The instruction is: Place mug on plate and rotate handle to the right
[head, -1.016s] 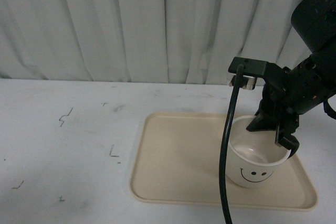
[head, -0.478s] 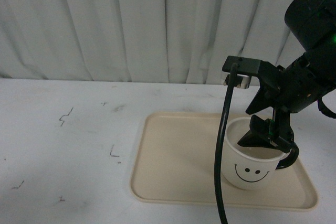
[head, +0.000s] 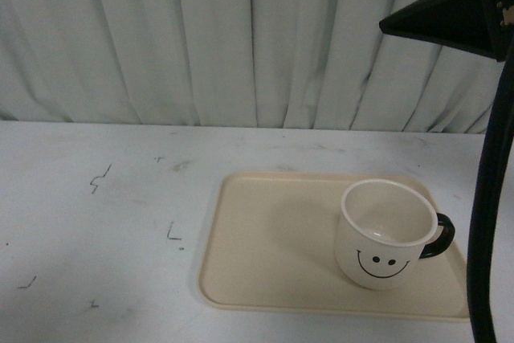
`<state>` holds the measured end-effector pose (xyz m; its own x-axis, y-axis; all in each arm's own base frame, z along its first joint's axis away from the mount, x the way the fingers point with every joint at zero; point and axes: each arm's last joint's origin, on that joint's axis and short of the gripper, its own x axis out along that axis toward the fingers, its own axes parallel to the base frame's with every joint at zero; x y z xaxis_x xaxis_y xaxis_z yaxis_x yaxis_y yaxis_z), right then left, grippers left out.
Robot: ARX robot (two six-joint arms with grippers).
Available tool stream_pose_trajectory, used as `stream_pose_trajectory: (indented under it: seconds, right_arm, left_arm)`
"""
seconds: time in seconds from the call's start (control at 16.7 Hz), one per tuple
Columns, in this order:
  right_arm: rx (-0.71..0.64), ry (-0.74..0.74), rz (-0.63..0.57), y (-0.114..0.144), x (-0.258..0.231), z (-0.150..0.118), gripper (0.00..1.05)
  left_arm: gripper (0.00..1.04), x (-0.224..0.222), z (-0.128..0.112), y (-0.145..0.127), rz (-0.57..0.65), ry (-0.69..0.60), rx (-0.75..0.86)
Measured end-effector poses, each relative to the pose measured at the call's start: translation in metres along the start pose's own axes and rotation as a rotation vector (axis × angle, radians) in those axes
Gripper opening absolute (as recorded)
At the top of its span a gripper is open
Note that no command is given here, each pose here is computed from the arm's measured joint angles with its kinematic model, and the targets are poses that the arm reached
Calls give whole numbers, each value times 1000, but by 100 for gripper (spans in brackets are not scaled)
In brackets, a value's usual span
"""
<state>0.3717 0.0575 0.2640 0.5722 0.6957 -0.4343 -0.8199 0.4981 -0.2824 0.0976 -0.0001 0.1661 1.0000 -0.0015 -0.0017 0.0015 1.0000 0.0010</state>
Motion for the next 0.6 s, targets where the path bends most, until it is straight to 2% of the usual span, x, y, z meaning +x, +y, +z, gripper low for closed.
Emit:
stream_pose_trajectory:
  seconds: [0.24,0.3,0.36,0.42,0.48,0.54,0.6]
  right_arm:
    - [35,9,12,1,3,-3,98]
    - [19,-5,-151,5,15,-9,93]
    - [101,7,-421,17,13,-23,82]
    - [244,-36,-660,37,0,-42,69]
    - [343,-120,-835,45,-19,-50,58]
    - [399,-237,-944,53,-41,-51,46]
    - [424,-297,-966,65,-56,-54,33]
  left_arm:
    - [98,0,0,0,1,0,0]
    - [98,0,0,0,1,0,0]
    - [98,0,0,0,0,0,0]
    - [98,0,0,0,1,0,0]
    - [98,0,0,0,2,0,0]
    - [98,0,0,0,1,0,0]
    - [98,0,0,0,0,0,0]
